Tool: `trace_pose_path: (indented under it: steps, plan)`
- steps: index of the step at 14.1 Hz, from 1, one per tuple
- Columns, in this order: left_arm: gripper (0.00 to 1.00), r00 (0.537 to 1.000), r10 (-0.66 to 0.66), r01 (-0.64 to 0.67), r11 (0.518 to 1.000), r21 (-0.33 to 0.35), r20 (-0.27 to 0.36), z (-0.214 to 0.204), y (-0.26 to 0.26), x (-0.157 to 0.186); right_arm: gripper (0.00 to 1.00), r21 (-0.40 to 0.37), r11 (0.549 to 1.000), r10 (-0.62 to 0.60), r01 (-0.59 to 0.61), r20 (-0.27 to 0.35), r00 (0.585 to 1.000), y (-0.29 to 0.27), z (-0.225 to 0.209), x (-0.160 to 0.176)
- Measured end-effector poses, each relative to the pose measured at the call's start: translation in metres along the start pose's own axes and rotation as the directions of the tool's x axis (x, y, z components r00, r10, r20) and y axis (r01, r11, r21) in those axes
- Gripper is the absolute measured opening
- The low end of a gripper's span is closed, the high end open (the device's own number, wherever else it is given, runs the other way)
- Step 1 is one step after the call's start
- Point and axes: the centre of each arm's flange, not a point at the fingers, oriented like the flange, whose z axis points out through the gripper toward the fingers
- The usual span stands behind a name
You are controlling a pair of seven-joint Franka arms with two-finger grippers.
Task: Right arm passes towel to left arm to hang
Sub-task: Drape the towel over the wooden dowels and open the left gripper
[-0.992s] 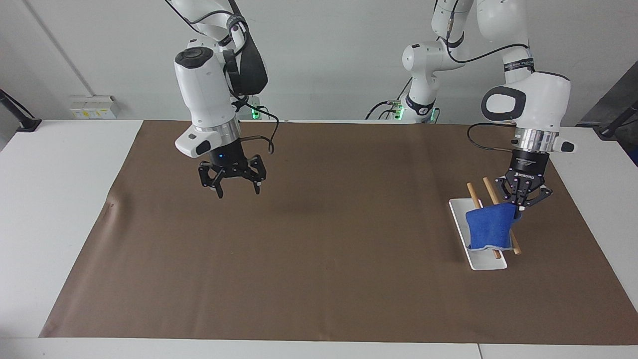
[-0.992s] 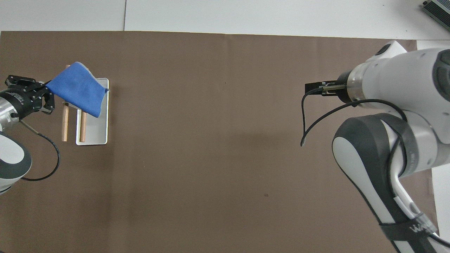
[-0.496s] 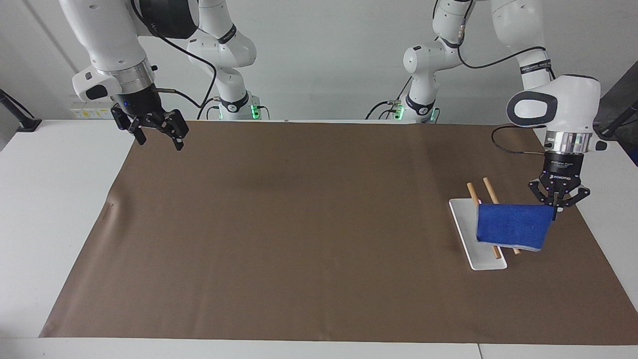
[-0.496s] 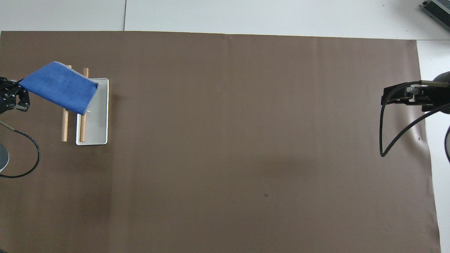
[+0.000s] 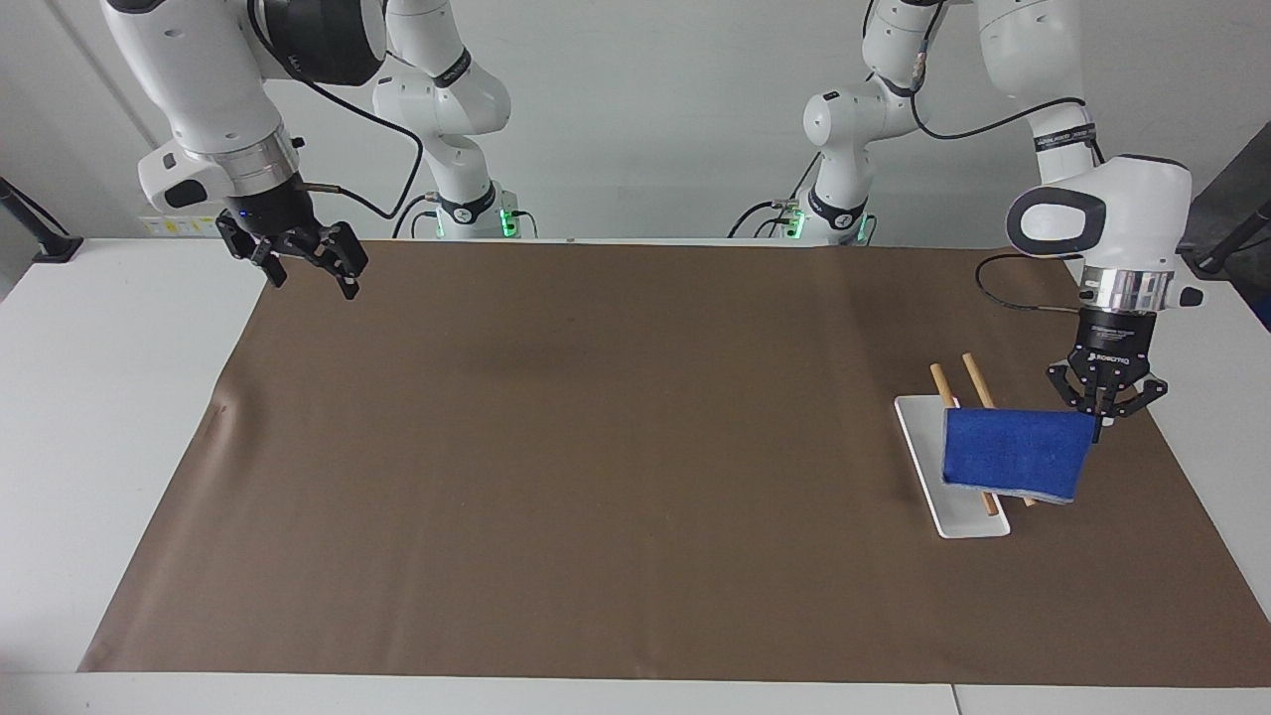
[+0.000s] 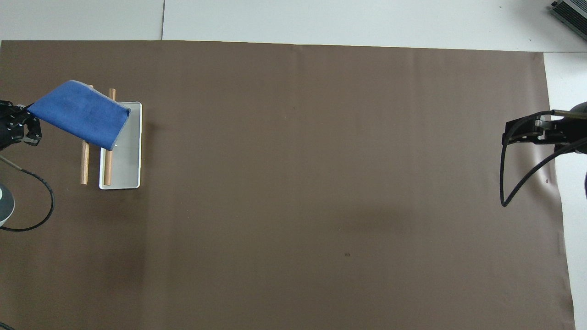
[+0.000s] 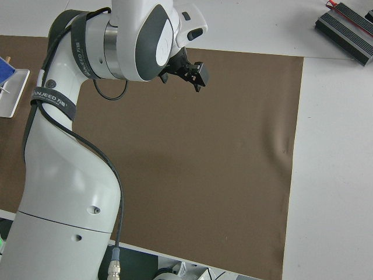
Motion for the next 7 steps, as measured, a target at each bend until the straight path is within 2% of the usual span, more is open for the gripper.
trace_pose_path:
  steps: [5, 7]
  plan:
    - [0.05, 1.000, -0.018, 0.019, 1.000, 0.010, -0.009, 0.008, -0.016, 0.001, 1.00, 0.001, 1.000, 0.001, -0.001, 0.000, 1.000, 0.035, -0.013, -0.004]
    - [0.22, 1.000, -0.019, 0.019, 1.000, 0.008, -0.008, 0.008, -0.016, 0.000, 1.00, 0.001, 1.000, 0.001, -0.001, 0.007, 1.000, 0.036, -0.012, -0.005]
